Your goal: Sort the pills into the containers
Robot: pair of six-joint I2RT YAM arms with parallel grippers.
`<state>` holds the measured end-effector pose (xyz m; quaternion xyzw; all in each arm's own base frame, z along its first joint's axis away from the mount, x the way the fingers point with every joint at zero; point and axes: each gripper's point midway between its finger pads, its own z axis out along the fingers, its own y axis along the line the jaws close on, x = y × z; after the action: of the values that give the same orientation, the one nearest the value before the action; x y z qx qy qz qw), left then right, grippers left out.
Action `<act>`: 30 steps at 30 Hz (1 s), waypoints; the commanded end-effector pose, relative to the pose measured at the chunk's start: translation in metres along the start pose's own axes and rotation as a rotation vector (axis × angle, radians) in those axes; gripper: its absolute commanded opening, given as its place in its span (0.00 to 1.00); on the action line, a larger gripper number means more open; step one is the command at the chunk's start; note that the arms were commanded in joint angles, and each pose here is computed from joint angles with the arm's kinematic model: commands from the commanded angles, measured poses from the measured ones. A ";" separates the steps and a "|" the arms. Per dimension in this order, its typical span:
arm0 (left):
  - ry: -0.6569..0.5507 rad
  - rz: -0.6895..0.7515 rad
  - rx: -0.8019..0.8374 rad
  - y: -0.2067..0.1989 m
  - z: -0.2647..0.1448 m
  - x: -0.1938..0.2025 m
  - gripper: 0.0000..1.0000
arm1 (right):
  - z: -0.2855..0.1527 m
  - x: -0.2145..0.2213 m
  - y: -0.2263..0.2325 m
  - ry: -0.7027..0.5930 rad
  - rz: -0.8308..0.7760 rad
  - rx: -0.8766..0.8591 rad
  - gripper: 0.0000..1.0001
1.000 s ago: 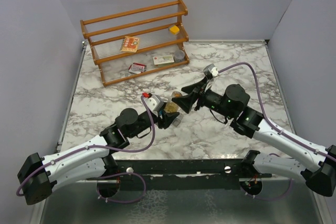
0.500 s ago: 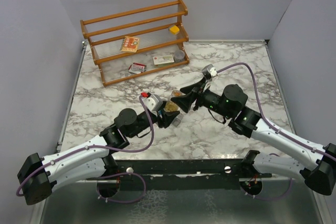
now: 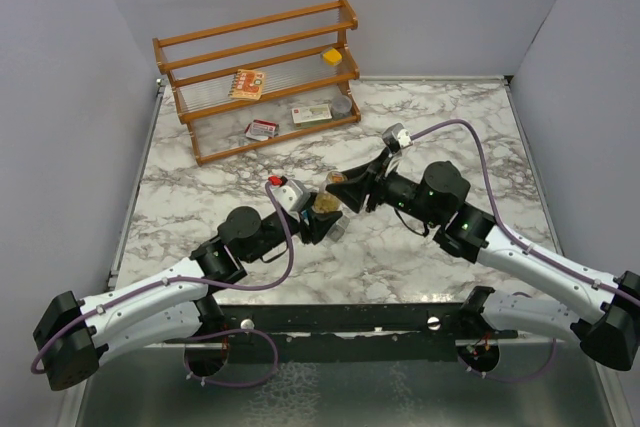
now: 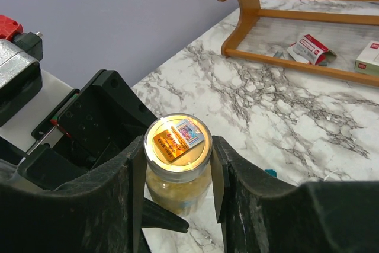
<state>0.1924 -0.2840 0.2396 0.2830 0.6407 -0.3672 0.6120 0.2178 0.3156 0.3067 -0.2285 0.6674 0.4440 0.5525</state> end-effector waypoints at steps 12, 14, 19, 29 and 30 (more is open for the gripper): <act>-0.148 -0.038 0.314 -0.059 -0.020 -0.043 0.00 | -0.021 -0.020 0.051 -0.043 0.029 -0.240 0.31; -0.162 -0.044 0.380 -0.071 -0.024 -0.047 0.00 | -0.022 -0.018 0.056 -0.036 0.034 -0.274 0.31; -0.196 -0.056 0.593 -0.105 -0.042 -0.059 0.00 | -0.028 -0.015 0.072 -0.026 0.028 -0.376 0.32; -0.254 -0.067 0.904 -0.147 -0.093 -0.076 0.00 | -0.041 -0.014 0.088 0.000 -0.031 -0.469 0.32; -0.259 -0.068 0.907 -0.147 -0.096 -0.076 0.00 | -0.042 -0.015 0.088 -0.001 -0.036 -0.469 0.32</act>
<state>0.0869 -0.3030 0.3011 0.3697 0.4806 -0.6088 0.5115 0.1218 0.3212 0.3631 -0.3665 0.5166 0.5900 0.5007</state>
